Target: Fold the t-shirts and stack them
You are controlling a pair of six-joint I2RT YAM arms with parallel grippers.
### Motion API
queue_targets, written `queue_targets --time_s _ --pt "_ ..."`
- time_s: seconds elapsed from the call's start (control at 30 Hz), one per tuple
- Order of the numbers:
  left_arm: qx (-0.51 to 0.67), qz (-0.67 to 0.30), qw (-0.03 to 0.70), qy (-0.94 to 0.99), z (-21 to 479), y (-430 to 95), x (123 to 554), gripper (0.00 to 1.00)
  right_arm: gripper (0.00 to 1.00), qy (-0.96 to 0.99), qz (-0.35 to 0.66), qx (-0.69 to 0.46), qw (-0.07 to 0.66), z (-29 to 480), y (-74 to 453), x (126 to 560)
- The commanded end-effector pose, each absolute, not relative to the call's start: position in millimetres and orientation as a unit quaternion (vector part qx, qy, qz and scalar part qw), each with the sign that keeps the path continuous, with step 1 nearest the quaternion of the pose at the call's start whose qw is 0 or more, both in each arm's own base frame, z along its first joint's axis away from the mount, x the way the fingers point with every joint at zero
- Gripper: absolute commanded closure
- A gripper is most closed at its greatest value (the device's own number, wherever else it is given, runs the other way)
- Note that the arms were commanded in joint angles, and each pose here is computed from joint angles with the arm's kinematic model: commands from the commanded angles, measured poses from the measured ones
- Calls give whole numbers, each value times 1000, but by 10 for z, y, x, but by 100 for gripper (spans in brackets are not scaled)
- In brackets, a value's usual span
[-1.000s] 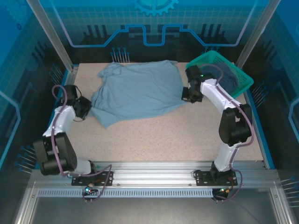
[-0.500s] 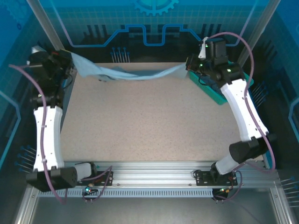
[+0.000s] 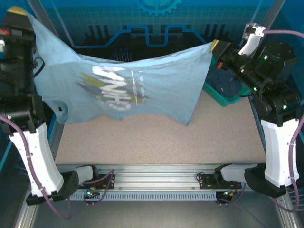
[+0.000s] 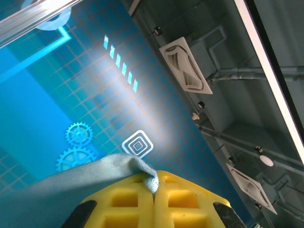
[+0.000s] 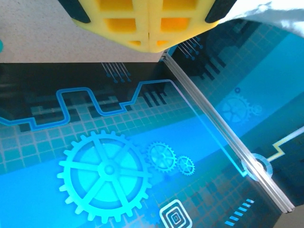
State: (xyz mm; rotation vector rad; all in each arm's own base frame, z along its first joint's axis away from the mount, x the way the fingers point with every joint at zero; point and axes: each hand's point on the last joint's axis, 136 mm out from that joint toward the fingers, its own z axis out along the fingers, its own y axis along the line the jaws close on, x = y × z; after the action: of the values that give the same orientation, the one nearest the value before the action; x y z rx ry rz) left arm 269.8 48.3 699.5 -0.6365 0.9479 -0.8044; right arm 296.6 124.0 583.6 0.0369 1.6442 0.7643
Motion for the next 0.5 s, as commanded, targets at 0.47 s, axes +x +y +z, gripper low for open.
queue_targets --time_s 0.47 --pt "-249 -424 699 520 6637 759 4331 100 100 744 393 40 540 5513 1609 4474"
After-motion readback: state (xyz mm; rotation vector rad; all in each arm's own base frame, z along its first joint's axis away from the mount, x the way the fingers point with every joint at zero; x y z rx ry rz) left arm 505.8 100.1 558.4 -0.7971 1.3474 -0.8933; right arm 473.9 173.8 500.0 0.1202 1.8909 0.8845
